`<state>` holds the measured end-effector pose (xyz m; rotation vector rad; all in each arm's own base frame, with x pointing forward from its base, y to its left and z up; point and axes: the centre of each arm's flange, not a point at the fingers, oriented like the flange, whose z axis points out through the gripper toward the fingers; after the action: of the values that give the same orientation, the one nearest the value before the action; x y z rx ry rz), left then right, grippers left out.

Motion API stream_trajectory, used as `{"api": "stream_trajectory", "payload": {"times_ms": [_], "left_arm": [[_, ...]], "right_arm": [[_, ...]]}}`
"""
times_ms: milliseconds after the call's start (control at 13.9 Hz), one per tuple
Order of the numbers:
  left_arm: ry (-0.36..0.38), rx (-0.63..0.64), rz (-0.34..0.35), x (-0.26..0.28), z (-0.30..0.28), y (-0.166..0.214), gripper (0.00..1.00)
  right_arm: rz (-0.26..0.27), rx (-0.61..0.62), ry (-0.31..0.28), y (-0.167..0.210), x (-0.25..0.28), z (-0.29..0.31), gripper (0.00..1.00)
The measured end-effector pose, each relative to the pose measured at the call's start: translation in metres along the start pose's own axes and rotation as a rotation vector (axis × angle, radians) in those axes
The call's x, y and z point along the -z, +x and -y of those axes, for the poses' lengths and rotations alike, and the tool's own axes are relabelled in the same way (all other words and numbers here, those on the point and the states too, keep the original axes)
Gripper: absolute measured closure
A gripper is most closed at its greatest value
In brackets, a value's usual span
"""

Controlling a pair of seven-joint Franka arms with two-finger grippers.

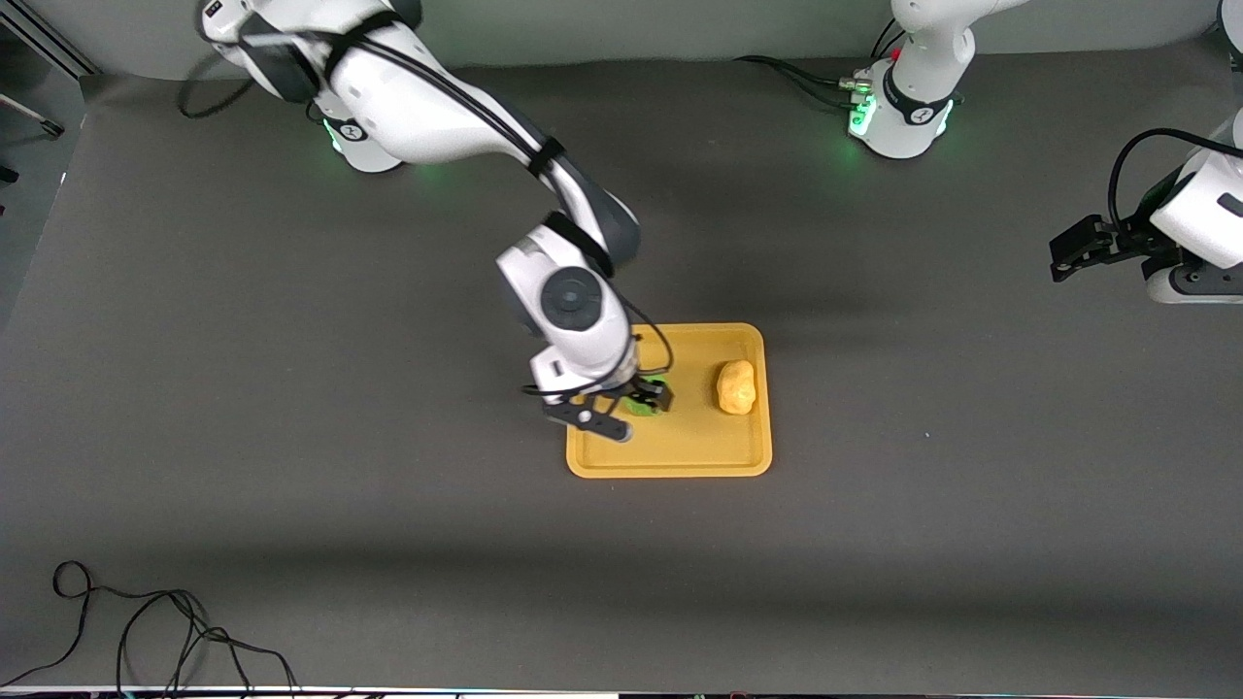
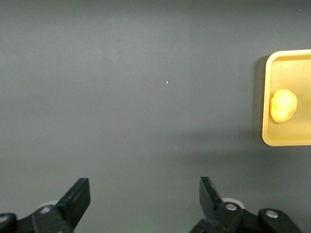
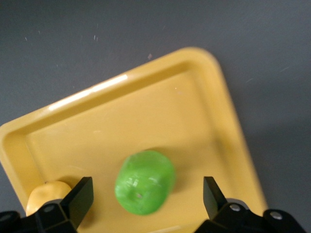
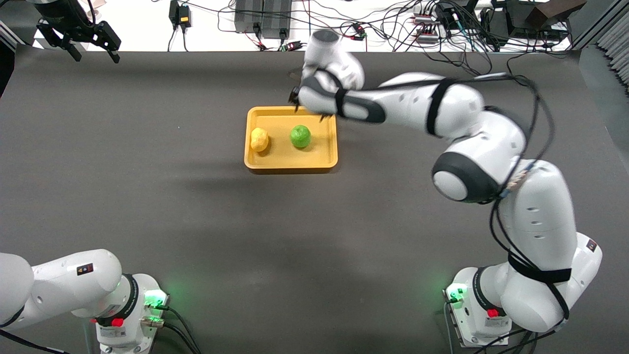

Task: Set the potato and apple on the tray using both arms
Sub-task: 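Lower the apple onto the tray beside the potato and open the right gripper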

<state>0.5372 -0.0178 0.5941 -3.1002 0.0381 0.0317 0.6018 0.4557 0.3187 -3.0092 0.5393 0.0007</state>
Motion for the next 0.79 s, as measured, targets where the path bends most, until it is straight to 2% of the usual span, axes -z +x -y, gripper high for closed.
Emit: {"api": "stream_trajectory", "payload": {"times_ms": [216, 432, 649, 793], "left_arm": [[0.002, 0.003, -0.01, 0.007, 0.002, 0.0, 0.0], [0.001, 0.018, 0.003, 0.005, 0.011, 0.0, 0.0], [-0.009, 0.035, 0.007, 0.002, 0.025, 0.0, 0.0], [-0.017, 0.029, 0.008, 0.002, 0.024, 0.0, 0.0]], "right_arm": [[0.063, 0.053, -0.073, 0.086, 0.108, -0.105, 0.0], [0.082, 0.114, -0.068, 0.146, 0.172, -0.218, 0.0], [0.058, 0.156, -0.071, 0.151, 0.208, -0.282, 0.0], [-0.019, 0.179, -0.089, 0.143, 0.23, -0.308, 0.0]]}}
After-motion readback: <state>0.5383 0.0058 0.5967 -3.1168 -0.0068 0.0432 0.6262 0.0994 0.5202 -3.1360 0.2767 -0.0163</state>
